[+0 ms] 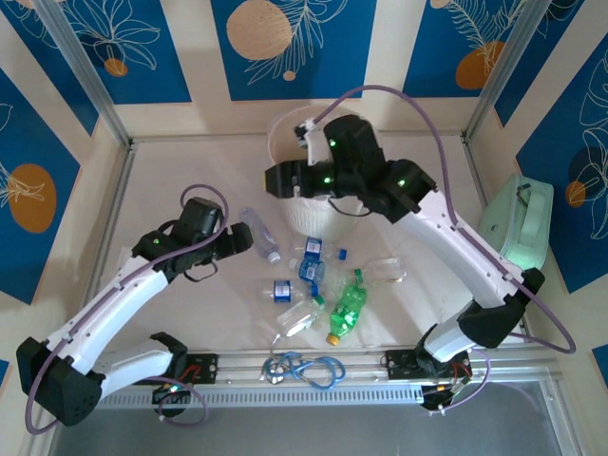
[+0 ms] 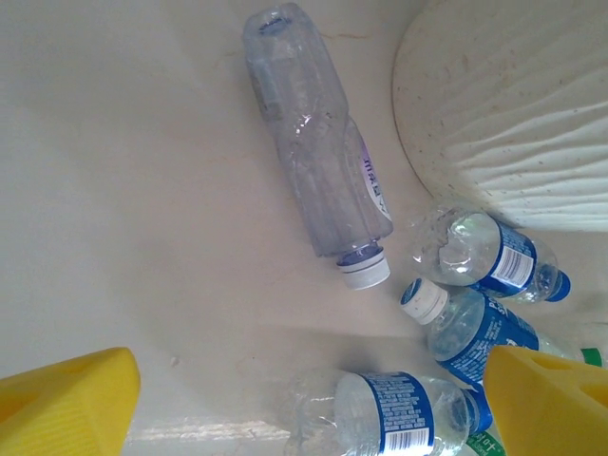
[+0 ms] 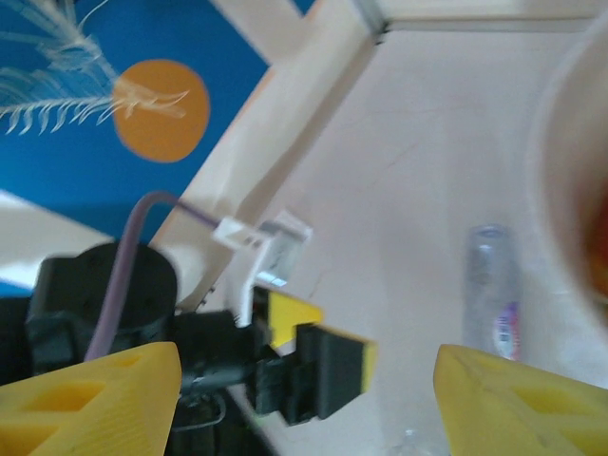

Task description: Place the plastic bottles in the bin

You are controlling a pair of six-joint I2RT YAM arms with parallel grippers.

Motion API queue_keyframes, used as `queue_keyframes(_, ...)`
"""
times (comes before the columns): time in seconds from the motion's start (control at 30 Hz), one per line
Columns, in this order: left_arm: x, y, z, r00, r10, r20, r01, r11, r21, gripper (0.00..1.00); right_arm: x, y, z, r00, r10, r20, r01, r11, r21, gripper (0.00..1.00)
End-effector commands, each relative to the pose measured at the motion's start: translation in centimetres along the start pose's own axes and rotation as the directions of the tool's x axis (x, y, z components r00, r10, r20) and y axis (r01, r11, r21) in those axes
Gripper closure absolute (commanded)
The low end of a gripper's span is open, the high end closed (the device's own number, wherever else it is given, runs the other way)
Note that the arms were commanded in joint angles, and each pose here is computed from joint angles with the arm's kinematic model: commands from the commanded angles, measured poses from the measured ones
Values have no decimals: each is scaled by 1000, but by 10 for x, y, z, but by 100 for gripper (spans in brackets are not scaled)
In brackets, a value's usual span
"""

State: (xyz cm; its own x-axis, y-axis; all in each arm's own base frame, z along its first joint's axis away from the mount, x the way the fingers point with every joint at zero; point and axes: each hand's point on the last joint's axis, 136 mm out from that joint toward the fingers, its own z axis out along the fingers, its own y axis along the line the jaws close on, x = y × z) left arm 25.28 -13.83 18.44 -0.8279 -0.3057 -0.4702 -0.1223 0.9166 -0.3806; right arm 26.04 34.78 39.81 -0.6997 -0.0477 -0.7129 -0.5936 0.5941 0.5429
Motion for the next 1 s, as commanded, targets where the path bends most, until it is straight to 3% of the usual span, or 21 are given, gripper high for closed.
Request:
queue_keyframes(0.0,-2,10,-9,1000,17,-3,-17,998,-64,6,4,19,15,998,-66,20,67,997,-48,29)
queue_keyframes(0.2,-3,24,-14,1000,8,-6,-9,993,-120,5,6,38,32,992,-124,2,124,991,-56,30)
queue_keyframes(0.5,-13,42,-12,999,-40,28,44,983,-177,0,19,30,40,992,-130,4,130,991,-33,30)
queue_keyframes(0.8,-26,54,8,997,-52,53,63,972,-225,0,44,7,42,993,-119,-29,120,991,58,30)
queue_keyframes(0.97,-29,47,33,999,-47,-4,45,973,-227,0,61,-11,38,997,-67,-34,71,991,111,30)
